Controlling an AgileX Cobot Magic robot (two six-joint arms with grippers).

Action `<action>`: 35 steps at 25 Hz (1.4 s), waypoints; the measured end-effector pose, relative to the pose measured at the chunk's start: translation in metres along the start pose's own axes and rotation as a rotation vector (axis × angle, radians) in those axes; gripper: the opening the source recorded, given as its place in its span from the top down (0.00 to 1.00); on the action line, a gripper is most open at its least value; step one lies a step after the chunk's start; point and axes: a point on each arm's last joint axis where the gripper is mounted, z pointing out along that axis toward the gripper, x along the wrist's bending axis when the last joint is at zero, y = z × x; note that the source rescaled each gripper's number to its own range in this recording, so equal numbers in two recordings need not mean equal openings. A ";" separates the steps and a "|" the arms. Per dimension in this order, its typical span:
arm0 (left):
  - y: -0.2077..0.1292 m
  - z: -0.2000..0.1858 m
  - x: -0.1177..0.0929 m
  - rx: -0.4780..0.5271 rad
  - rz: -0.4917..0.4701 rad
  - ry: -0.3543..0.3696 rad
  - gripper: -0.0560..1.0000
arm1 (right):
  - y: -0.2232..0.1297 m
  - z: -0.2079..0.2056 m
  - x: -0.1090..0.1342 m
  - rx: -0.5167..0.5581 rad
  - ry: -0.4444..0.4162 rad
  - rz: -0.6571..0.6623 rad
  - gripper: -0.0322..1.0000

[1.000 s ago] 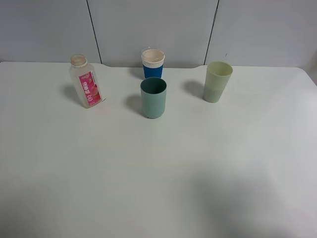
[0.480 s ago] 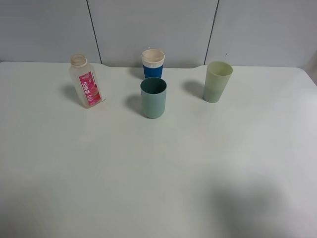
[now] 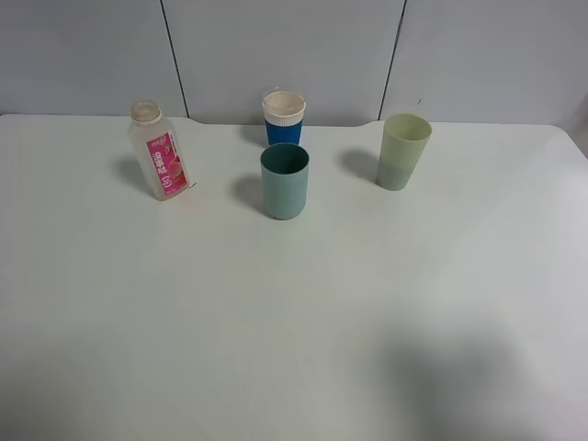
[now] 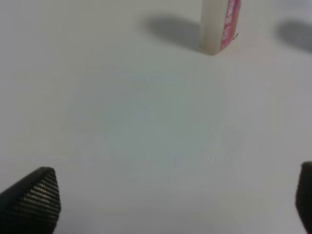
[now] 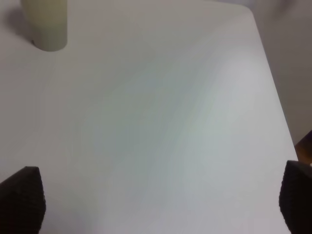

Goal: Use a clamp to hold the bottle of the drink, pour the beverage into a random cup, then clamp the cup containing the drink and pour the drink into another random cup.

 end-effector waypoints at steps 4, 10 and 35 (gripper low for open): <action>0.000 0.000 0.000 0.000 0.000 0.000 0.07 | 0.000 0.000 0.000 0.000 0.000 0.000 0.13; 0.000 0.000 0.000 0.000 0.000 0.000 0.07 | 0.000 0.000 0.000 -0.001 0.000 0.000 0.13; 0.000 0.000 0.000 0.000 0.000 0.000 0.07 | 0.000 0.000 0.000 -0.001 0.000 0.000 0.13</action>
